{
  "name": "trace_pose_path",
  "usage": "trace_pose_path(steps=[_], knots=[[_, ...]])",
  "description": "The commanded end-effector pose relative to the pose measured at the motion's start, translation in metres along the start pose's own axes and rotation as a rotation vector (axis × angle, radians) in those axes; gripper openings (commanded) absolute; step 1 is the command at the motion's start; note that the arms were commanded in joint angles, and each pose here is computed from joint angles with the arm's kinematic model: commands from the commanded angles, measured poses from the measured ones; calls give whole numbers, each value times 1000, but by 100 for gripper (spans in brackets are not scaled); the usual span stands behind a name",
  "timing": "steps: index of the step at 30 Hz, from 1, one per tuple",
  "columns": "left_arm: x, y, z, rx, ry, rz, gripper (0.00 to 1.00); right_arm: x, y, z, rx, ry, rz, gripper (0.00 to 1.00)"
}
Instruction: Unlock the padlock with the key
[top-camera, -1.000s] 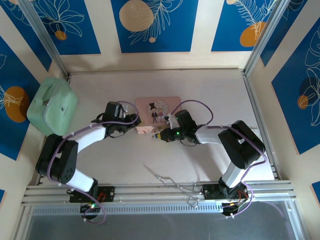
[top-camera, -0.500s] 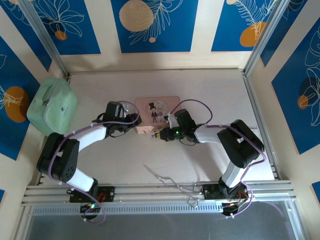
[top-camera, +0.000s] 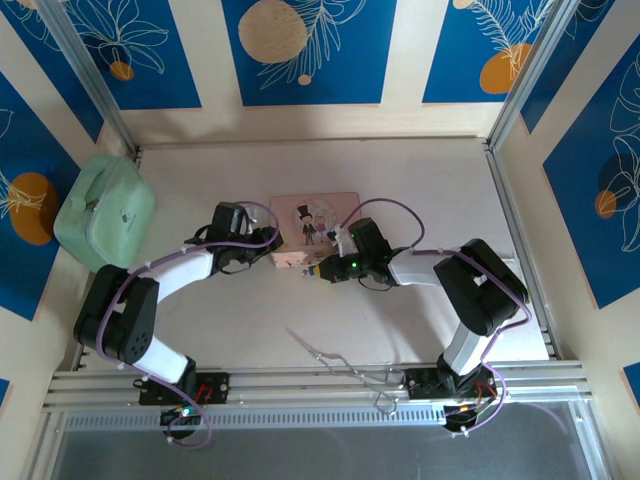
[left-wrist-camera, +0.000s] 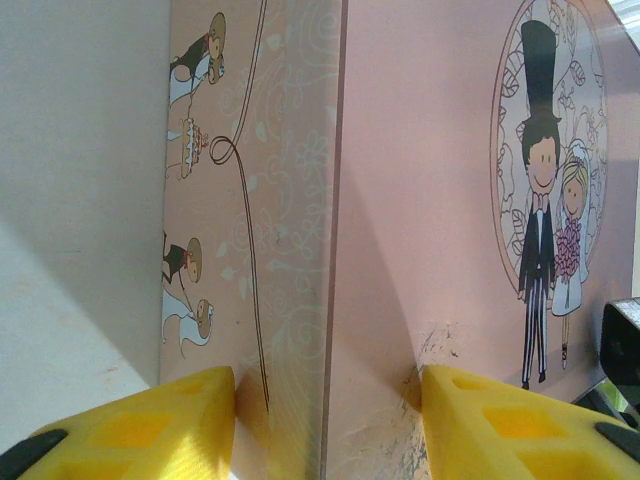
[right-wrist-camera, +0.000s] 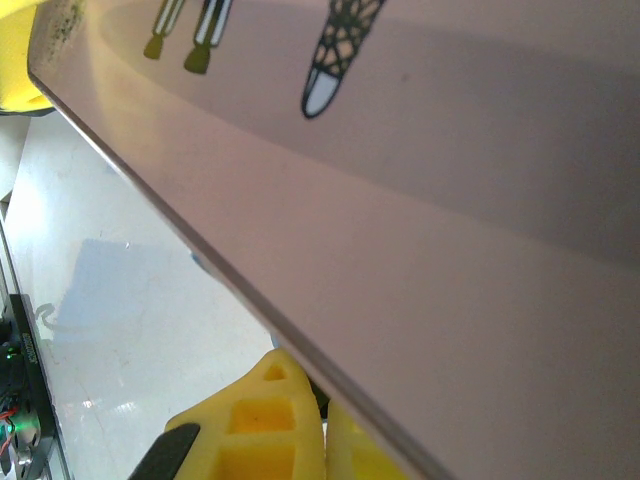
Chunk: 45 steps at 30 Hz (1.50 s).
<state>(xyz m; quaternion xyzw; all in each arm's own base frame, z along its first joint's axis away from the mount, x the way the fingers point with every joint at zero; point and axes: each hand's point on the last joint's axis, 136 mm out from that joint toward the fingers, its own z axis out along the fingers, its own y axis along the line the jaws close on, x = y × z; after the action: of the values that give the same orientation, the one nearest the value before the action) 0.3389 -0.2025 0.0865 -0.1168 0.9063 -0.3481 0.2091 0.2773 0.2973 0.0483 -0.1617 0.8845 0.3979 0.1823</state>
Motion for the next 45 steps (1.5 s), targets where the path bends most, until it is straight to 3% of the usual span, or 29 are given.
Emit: trace_pose_path(steps=[1,14,22,35,45], knots=[[23,34,9,-115,63,-20,49,11,-5,1,17,38,45,0],[28,36,9,-111,83,-21,49,13,-9,2,25,29,70,0],[24,14,1,-52,68,-1,57,15,-13,5,34,38,84,0],[36,-6,11,11,98,23,58,16,-14,10,36,46,85,0],[43,19,16,-71,100,-11,48,14,-15,9,42,41,85,0]])
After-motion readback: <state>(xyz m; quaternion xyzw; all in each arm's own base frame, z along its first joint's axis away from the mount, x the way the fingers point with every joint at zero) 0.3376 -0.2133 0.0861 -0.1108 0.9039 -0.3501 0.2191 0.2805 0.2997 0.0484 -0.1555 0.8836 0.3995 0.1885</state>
